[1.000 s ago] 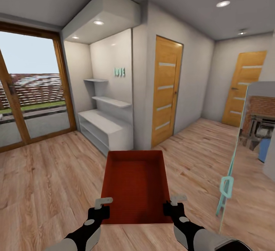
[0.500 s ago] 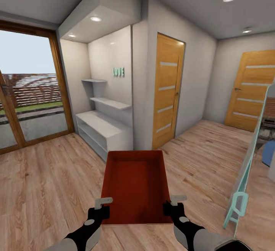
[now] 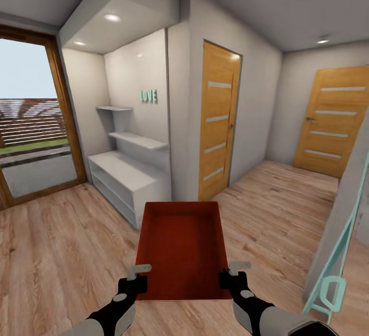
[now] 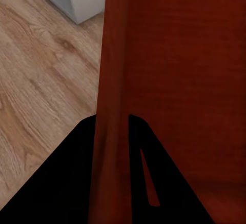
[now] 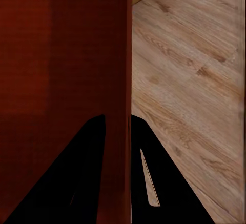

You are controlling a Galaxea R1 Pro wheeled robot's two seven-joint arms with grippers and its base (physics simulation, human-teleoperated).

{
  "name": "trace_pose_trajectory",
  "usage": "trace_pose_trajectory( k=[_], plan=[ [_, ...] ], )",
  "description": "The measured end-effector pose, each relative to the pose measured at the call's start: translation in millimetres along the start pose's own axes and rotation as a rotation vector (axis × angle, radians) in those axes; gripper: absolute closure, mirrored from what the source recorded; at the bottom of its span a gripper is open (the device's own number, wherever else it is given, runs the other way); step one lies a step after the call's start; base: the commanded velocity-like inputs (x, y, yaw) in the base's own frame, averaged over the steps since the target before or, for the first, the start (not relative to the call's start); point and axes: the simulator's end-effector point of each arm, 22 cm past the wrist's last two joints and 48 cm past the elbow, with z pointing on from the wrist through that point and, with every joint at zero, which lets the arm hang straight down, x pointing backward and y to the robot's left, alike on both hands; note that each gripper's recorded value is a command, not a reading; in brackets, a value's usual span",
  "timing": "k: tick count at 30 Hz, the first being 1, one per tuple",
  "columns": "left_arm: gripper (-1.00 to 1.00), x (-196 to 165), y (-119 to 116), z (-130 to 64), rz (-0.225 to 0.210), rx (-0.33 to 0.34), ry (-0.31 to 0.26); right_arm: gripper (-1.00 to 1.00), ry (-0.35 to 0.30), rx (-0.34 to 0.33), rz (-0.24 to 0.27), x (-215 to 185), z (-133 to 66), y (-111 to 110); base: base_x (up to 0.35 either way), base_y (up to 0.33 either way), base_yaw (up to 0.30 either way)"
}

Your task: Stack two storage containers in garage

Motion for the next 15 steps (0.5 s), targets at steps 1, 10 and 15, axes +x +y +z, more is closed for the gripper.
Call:
trace_pose_trajectory(
  k=[1, 10, 15],
  plan=[
    [1.0, 0.2, 0.0, 0.1, 0.0, 0.0, 0.0, 1.0, 0.0, 0.0, 0.0, 0.2, 0.1, 0.0, 0.321, 0.082, -0.262],
    [1.0, 1.7, 0.1, 0.6, 0.0, 0.0, 0.003, 1.0, 0.003, 0.0, 0.0, 1.9, 0.5, 0.0, 0.321, 0.124, -0.267],
    [1.0, 2.2, 0.2, 0.7, 0.001, 0.0, 0.004, 1.0, 0.004, 0.0, 0.001, 2.3, 0.7, 0.1, 0.321, 0.162, -0.232]
  ],
)
